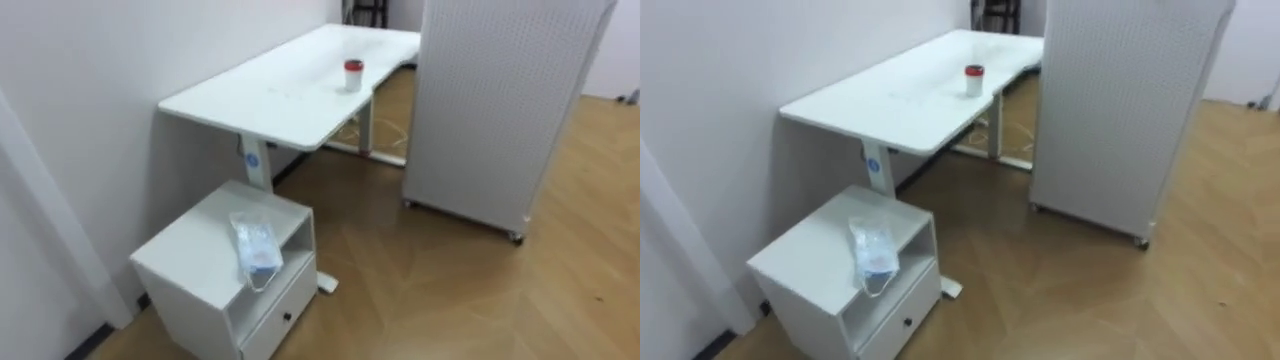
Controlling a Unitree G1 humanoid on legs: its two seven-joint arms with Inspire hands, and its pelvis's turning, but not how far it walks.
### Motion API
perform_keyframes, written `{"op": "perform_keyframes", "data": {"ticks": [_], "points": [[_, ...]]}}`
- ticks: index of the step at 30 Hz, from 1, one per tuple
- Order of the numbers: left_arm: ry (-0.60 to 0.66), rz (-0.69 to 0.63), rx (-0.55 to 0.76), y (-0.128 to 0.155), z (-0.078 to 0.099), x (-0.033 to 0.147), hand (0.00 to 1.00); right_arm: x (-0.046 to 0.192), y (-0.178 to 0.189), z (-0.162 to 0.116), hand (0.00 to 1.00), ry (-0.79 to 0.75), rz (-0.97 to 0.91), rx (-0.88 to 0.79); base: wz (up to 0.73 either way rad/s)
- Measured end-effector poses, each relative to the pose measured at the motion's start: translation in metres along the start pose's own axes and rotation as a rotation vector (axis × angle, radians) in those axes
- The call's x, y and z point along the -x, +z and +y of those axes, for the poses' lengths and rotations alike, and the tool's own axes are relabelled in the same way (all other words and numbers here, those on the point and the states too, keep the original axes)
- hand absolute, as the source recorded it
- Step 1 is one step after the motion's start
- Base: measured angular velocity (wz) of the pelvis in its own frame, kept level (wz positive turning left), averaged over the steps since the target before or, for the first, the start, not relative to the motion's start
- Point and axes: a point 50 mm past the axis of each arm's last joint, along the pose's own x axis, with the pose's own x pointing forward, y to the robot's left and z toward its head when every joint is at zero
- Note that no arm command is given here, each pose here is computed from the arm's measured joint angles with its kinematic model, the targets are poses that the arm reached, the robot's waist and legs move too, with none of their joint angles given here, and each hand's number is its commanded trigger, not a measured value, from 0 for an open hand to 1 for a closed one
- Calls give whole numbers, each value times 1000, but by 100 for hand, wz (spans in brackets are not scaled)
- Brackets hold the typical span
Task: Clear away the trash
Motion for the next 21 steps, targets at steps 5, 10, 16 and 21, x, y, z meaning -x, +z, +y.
{"op": "perform_keyframes", "data": {"ticks": [5, 10, 16, 21], "points": [[-8, -43, 13, 8, 0, -1, 0, -1, 10, 5, 100, 43, -40, 13, -25], [6, -115, 75, 32, 6, -6, 0, -1, 11, 6, 100, 59, -42, 25, -19], [34, -196, 112, 59, 14, -10, 0, -1, 13, 18, 100, 117, -43, 36, -2], [76, -247, 110, 73, 18, -9, 0, 1, 11, 28, 100, 180, -37, 50, -3]]}}
